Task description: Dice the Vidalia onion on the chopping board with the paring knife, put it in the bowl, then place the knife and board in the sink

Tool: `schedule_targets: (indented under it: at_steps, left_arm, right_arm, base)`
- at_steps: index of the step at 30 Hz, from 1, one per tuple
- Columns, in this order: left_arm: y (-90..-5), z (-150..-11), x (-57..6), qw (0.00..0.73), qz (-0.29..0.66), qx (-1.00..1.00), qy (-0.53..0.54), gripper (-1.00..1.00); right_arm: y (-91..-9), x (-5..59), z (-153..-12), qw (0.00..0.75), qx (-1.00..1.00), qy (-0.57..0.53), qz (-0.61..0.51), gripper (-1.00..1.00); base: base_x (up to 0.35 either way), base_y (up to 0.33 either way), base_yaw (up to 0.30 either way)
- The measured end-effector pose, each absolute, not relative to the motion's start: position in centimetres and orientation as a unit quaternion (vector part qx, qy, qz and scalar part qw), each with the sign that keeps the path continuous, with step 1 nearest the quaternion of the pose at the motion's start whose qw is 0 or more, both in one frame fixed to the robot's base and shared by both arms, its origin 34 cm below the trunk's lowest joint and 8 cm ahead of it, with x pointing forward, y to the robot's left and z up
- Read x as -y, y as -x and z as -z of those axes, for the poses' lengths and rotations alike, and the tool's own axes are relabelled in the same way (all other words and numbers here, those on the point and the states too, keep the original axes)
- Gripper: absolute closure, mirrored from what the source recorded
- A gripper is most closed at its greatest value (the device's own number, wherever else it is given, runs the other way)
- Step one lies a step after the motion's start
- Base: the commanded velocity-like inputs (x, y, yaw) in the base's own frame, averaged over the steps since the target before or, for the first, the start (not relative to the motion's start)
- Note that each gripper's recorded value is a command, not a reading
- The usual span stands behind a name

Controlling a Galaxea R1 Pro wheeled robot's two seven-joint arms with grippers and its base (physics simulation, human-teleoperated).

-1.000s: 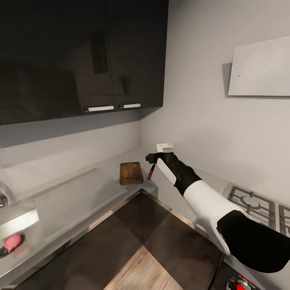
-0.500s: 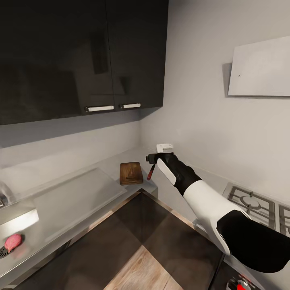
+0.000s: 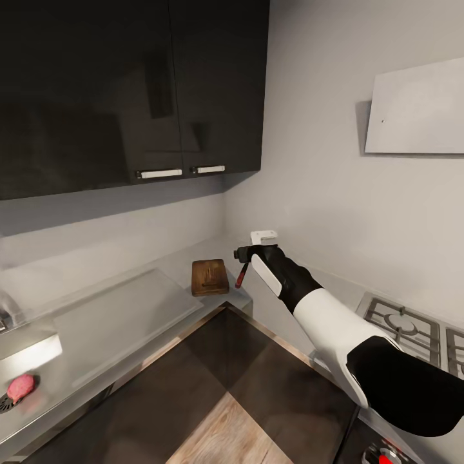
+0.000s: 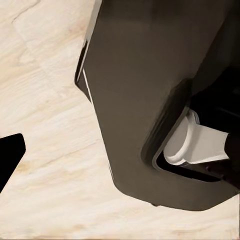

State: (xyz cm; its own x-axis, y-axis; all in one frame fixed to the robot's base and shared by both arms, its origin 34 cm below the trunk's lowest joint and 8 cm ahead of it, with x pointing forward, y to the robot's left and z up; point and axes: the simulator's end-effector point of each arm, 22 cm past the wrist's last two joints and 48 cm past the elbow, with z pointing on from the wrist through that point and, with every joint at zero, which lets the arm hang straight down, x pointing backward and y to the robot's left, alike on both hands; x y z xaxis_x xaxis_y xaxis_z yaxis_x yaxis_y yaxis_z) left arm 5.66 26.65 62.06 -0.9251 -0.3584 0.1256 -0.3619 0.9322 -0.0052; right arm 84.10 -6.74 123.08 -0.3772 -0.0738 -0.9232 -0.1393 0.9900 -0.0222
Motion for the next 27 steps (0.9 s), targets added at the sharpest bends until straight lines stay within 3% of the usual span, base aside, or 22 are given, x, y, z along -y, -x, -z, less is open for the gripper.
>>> schedule_targets:
  at_steps: [16,27]
  left_arm:
    - [-6.6,-62.1,-29.8,0.049,0.003,0.978,-0.204,-1.00]
    - [-6.6,-62.1,-29.7,0.049,0.003,0.978,-0.203,-1.00]
  right_arm:
    - [-84.1,6.7,-123.1,0.554,-0.829,0.064,-0.030,-1.00]
    - [-84.1,6.7,-123.1,0.554,-0.829,0.064,-0.029,-1.00]
  base:
    - [0.004,-0.003,0.000]
    - [0.076,-0.106,0.000]
